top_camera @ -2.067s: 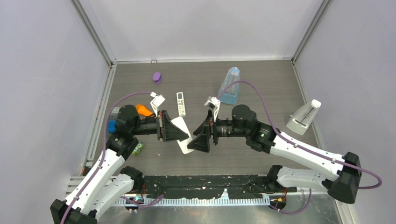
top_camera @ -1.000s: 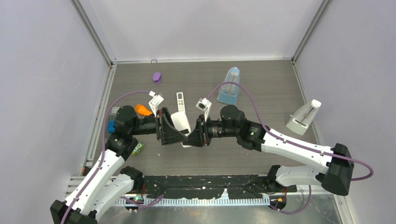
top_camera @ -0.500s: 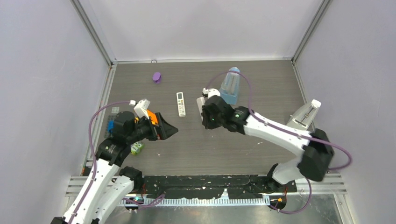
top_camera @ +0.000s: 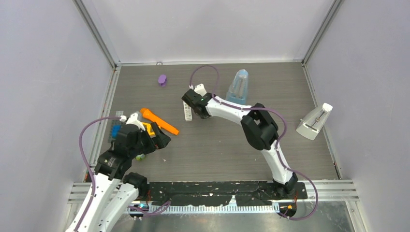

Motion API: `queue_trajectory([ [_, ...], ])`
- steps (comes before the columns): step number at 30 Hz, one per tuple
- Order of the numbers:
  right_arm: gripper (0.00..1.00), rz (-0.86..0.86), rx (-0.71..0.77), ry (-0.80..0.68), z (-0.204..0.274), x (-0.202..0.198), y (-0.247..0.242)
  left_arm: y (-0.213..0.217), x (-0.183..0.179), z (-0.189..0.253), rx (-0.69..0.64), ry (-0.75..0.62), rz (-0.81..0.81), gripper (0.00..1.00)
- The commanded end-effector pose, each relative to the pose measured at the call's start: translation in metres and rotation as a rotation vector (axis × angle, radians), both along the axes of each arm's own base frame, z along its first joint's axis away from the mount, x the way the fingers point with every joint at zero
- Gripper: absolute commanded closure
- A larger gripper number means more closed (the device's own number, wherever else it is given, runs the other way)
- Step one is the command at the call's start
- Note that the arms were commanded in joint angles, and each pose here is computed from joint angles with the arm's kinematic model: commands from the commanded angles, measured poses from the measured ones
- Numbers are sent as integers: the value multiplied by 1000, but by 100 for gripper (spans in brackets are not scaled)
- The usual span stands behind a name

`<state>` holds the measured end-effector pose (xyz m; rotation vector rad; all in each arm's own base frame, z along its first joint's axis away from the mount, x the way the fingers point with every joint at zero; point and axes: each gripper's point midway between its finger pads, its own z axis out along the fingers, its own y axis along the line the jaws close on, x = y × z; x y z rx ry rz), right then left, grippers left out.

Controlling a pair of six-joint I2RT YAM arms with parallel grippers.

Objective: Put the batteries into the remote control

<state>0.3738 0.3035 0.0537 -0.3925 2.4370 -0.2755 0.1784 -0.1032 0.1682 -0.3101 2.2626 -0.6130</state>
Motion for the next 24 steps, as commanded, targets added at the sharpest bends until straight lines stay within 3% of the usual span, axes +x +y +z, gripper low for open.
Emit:
queue_trajectory([
  [1, 83, -45, -122, -66, 12, 21, -9, 23, -3, 4, 101, 22, 71, 0],
  [2, 79, -46, -126, -66, 9, 23, -8, 25, -3, 3, 113, 32, 80, 0],
  [5, 55, -36, -136, -61, 5, 25, -7, 33, -2, 1, 150, 22, 100, 1],
  [7, 46, -31, -130, -60, 5, 24, -5, 32, 0, 3, 157, -16, 78, 0],
  [12, 40, 6, -27, -56, 17, 17, 9, 35, -1, 11, 146, -72, 89, 0],
  [17, 39, 29, 90, -14, 32, -1, 17, 35, -9, 16, 159, -45, 67, 0],
  [24, 29, 44, 343, -101, 111, -45, -5, 34, -21, 33, 124, -70, 48, 0],
])
